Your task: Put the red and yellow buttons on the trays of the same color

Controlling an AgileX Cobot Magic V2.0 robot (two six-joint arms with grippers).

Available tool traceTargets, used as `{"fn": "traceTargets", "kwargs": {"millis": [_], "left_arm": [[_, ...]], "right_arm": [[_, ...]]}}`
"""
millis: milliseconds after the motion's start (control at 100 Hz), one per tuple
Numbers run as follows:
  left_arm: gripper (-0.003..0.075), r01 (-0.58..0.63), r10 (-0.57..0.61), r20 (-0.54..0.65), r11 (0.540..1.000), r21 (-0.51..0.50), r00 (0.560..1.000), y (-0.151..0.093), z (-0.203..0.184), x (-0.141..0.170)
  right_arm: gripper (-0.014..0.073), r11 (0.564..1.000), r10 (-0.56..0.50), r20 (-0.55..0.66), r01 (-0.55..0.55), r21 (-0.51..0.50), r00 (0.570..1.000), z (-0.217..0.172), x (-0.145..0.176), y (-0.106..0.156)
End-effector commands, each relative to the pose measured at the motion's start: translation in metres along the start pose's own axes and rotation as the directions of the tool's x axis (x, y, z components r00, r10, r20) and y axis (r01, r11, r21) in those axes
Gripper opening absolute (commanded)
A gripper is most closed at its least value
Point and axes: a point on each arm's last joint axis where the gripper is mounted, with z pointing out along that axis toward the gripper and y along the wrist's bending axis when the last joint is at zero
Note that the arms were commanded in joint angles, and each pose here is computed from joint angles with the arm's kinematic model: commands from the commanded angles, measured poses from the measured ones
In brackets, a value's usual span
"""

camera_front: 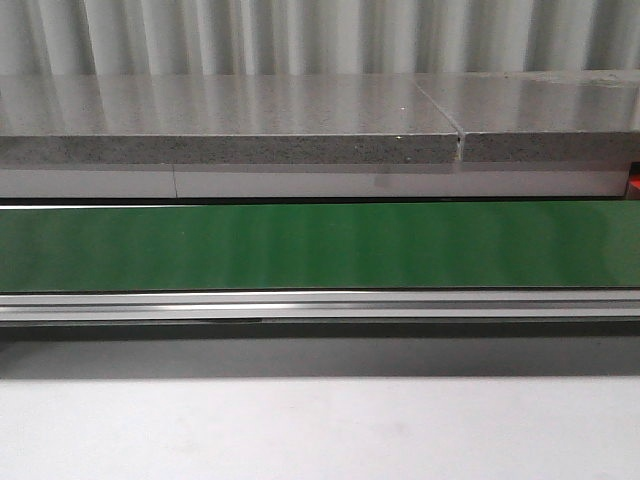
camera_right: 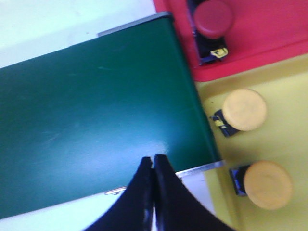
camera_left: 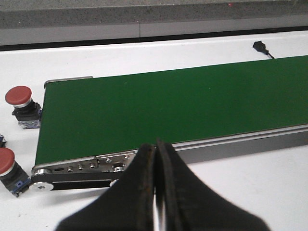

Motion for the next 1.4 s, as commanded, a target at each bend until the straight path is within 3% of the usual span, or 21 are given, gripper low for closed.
{"fn": "traceTargets", "kwargs": {"millis": [0, 230, 440, 720, 990, 1390], "left_arm": [[-0.002, 0.009, -0.01, 0.092, 1.0, 0.013, 0.996, -0.001, -0.003, -0.014], [-0.002, 0.009, -0.01, 0.092, 1.0, 0.013, 0.996, -0.001, -0.003, -0.014], [-0.002, 0.009, -0.01, 0.092, 1.0, 0.013, 0.996, -0.001, -0.003, -0.014], [-0.002, 0.009, -0.01, 0.092, 1.0, 0.013, 0.996, -0.001, -0.003, -0.014], [-0.002, 0.009, -0.01, 0.092, 1.0, 0.013, 0.996, -0.001, -0.003, -0.014], [-0.002, 0.016, -0.018, 0.137, 1.0, 0.021, 0.99, -0.002, -0.004, -0.018]], "right_arm": [[-0.0088, 0.997, -0.069, 0.109, 0.071, -0.021, 0.992, -0.017, -0.009, 0.013], [-0.0088, 0.975, -0.177, 0.186, 0.198, -0.1, 0.967, -0.039, -0.003, 0.041], [-0.0088, 0.944, -0.255, 0.282, 0.301, -0.137, 0.925, -0.067, 0.009, 0.052], [-0.0088, 0.94, -0.243, 0.372, 0.312, -0.14, 0.896, -0.092, 0.057, 0.037], [-0.0088, 0.937, -0.216, 0.496, 0.321, -0.136, 0.841, -0.116, 0.106, 0.02], [-0.0088, 0.935, -0.214, 0.512, 0.326, -0.138, 0.832, -0.123, 0.12, 0.016]]}}
